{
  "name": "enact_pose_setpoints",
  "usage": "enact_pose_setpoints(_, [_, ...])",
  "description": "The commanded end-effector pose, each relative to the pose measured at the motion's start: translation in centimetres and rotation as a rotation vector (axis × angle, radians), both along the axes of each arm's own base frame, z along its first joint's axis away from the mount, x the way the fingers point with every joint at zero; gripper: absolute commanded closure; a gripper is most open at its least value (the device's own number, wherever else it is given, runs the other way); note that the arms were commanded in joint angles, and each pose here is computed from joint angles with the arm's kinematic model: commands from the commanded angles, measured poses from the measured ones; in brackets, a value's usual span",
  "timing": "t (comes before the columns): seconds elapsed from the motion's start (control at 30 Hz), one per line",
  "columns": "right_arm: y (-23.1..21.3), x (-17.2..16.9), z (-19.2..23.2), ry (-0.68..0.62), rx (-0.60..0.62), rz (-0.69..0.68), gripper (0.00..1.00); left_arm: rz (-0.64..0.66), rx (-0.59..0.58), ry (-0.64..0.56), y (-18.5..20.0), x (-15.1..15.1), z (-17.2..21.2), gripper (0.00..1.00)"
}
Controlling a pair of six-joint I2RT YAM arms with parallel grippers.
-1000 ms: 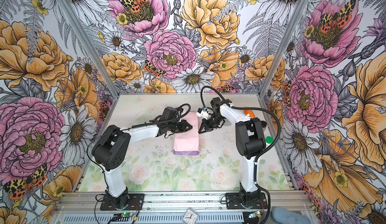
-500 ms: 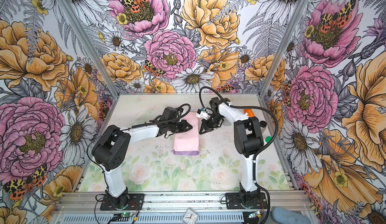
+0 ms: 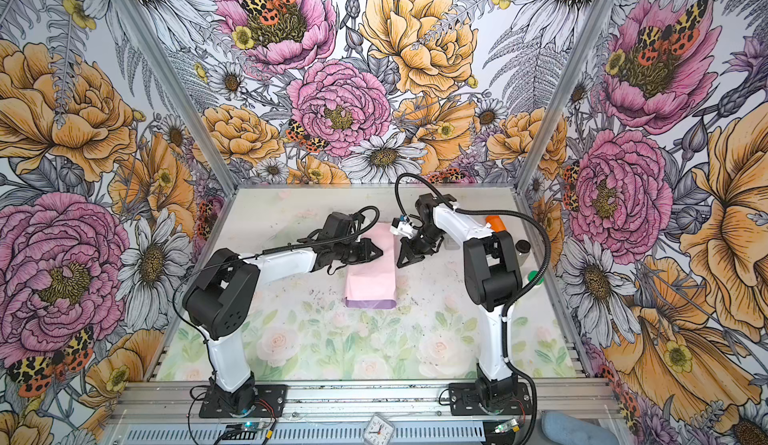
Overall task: Wrap the gift box in paper
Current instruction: 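Carry the tape strip with the right gripper toward the left gripper on the box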
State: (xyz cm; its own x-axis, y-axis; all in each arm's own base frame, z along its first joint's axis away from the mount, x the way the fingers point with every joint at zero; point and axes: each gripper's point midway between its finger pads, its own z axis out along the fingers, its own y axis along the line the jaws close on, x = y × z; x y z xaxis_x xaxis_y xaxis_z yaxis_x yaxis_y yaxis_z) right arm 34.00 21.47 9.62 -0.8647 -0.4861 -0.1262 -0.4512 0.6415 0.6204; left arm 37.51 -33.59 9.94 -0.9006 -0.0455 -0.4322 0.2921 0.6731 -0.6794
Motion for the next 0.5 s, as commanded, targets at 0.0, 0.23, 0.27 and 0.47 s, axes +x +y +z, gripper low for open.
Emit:
enact_pose_setpoints(0.0, [0.1,0.3,-0.5,-0.005,-0.016,0.017,1.00,-0.019,0.040,0.033,0.1,-1.4,-0.7,0.84])
enact_pose_setpoints(0.23, [0.1,0.3,-1.1,0.007,-0.026,0.014,1.00,-0.023,0.028,0.025,-0.2,-1.2,-0.2,0.84])
enact_pose_setpoints(0.27, [0.1,0.3,-1.1,0.007,-0.028,0.015,1.00,-0.023,0.028,0.024,-0.1,-1.2,-0.2,0.84])
enact_pose_setpoints(0.47, [0.1,0.5,-1.0,0.003,-0.027,0.014,1.00,-0.026,0.012,0.010,-0.4,-0.9,0.6,0.84])
